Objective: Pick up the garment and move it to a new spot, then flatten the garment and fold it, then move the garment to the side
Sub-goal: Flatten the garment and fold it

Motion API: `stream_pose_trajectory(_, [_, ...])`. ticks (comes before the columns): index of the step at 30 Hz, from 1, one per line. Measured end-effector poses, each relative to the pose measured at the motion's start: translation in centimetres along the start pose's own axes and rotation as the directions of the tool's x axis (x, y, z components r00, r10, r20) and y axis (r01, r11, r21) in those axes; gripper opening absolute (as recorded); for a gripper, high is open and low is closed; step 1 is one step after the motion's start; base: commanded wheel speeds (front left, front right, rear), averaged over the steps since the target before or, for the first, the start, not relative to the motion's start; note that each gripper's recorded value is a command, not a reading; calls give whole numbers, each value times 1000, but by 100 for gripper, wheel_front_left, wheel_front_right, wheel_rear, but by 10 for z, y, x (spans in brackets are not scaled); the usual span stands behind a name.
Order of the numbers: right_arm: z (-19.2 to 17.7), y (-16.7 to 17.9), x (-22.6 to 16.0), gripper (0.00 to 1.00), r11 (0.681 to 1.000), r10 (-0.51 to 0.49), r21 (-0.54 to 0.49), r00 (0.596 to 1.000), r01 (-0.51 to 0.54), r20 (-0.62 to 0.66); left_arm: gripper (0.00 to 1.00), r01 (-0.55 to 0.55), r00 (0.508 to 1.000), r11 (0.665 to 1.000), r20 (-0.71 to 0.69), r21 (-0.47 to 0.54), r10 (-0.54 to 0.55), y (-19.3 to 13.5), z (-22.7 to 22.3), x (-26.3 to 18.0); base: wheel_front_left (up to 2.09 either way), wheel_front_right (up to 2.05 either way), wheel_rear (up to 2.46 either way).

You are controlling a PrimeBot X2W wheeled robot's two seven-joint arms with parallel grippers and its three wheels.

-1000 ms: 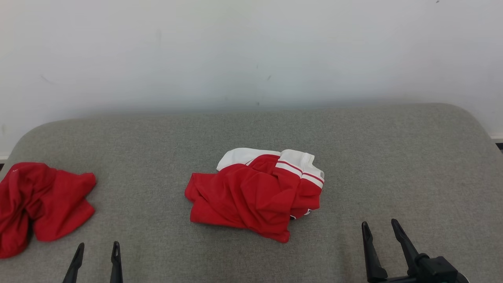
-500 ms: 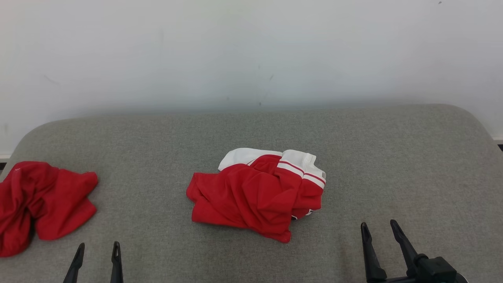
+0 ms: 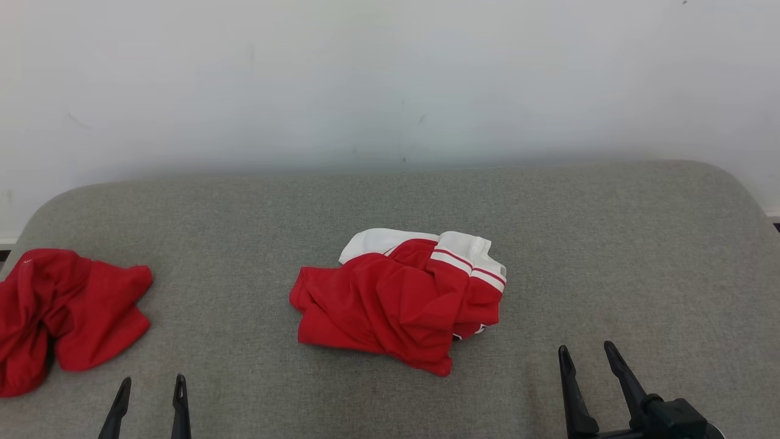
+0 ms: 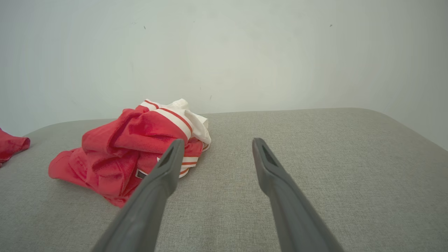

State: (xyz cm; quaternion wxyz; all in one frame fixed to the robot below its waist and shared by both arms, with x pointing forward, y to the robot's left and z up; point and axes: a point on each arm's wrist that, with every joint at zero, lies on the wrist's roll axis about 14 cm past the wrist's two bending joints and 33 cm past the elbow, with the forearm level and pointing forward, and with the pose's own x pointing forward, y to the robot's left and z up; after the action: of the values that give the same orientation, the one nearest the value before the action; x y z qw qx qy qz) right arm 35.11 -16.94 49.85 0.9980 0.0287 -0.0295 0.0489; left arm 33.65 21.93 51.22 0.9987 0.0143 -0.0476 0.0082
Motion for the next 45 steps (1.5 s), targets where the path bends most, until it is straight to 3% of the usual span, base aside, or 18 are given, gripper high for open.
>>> stream_pose_trajectory(8, [1, 9, 5, 100, 1000, 29, -5, 1000, -29, 3, 100, -1, 1000, 1000, 2, -9, 1, -1, 0, -2, 0, 0, 0])
stream_pose_trajectory(18, [21, 52, 59, 100, 981, 182, -70, 983, -179, 40, 100, -11, 1000, 1000, 11, -27, 11, -2, 3, -7, 0, 0, 0])
stream_pose_trajectory(24, [6, 63, 101, 100, 970, 222, -87, 972, -228, -75, 100, -34, 999, 999, 8, -36, 35, 2, 2, -9, 0, 0, 0])
stream_pose_trajectory(32, [-42, 59, 117, 100, 971, 206, -55, 935, -231, -290, 100, -51, 999, 998, -10, -40, 51, 8, -3, -4, 0, 0, 0])
stream_pose_trajectory(33, [-47, 61, 117, 96, 971, 209, -47, 929, -234, -305, 100, -53, 999, 998, -13, -40, 53, 8, -4, -3, 0, 0, 0])
stream_pose_trajectory(34, [-52, 62, 117, 74, 971, 212, -38, 922, -236, -323, 100, -55, 998, 998, -16, -40, 54, 8, -5, -3, 0, 0, 0])
stream_pose_trajectory(35, [-57, 64, 117, 7, 970, 215, -31, 915, -240, -341, 100, -56, 998, 998, -19, -41, 55, 9, -6, -2, 0, 0, 0])
stream_pose_trajectory(36, [-61, 65, 116, 0, 969, 219, -27, 910, -244, -351, 100, -57, 998, 998, -20, -41, 57, 9, -6, -1, 0, 0, 0])
stream_pose_trajectory(45, [-41, 48, 120, 0, 975, 202, -42, 949, -218, -243, 100, -26, 1000, 998, -7, -54, 26, -1, -3, 8, 0, 0, 0])
